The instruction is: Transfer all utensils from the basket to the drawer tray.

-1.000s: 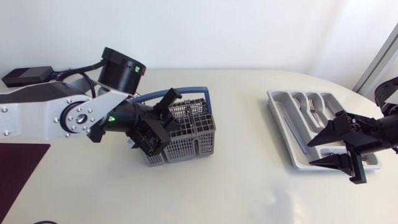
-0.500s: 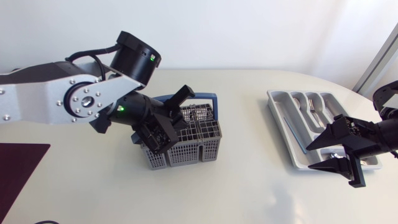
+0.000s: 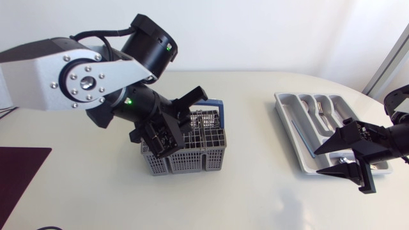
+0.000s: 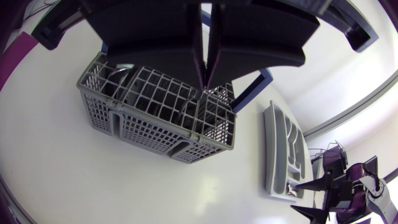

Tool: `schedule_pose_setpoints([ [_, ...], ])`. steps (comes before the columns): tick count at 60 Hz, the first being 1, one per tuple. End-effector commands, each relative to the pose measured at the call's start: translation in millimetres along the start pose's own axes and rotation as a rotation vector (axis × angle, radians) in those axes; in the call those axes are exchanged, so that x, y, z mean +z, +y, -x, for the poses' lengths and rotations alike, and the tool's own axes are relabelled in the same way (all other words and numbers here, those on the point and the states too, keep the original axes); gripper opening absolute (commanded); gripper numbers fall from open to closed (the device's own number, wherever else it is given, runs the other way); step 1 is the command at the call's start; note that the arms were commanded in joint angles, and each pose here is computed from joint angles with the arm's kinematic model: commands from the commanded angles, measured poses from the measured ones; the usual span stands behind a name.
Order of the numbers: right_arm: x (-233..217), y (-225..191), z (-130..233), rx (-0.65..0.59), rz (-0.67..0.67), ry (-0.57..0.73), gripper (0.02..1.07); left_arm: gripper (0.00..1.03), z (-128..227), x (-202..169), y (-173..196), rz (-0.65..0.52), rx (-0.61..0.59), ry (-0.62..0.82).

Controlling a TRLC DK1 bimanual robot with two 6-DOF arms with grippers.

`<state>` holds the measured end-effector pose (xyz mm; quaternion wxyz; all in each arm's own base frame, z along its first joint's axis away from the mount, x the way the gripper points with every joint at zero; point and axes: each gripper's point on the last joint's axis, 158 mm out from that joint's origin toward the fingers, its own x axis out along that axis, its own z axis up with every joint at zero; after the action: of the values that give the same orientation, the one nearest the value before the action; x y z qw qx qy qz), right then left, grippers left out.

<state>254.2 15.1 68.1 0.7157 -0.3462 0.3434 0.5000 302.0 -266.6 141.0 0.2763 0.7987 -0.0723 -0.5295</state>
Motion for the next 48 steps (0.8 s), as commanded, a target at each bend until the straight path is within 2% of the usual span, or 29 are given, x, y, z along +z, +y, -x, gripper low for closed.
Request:
schedule_pose_setpoints([
  [1,-3.3,8.3,-6.1,0.021,0.002,-0.016,0.69,0.04,6.9,-2.2,7.4,-0.046,-0.005,0.008],
  [17,-1.6,12.7,-6.8,0.024,0.016,-0.023,0.69,0.04,40.9,-16.5,26.2,-0.044,0.013,0.063],
  [42,8.1,19.3,-0.5,-0.016,0.041,-0.049,0.69,0.04,100.4,-21.0,55.9,-0.019,0.147,0.153],
  [48,16.5,18.7,3.7,-0.043,0.034,-0.075,0.69,0.04,115.3,-16.9,64.4,0.022,0.189,0.157],
])
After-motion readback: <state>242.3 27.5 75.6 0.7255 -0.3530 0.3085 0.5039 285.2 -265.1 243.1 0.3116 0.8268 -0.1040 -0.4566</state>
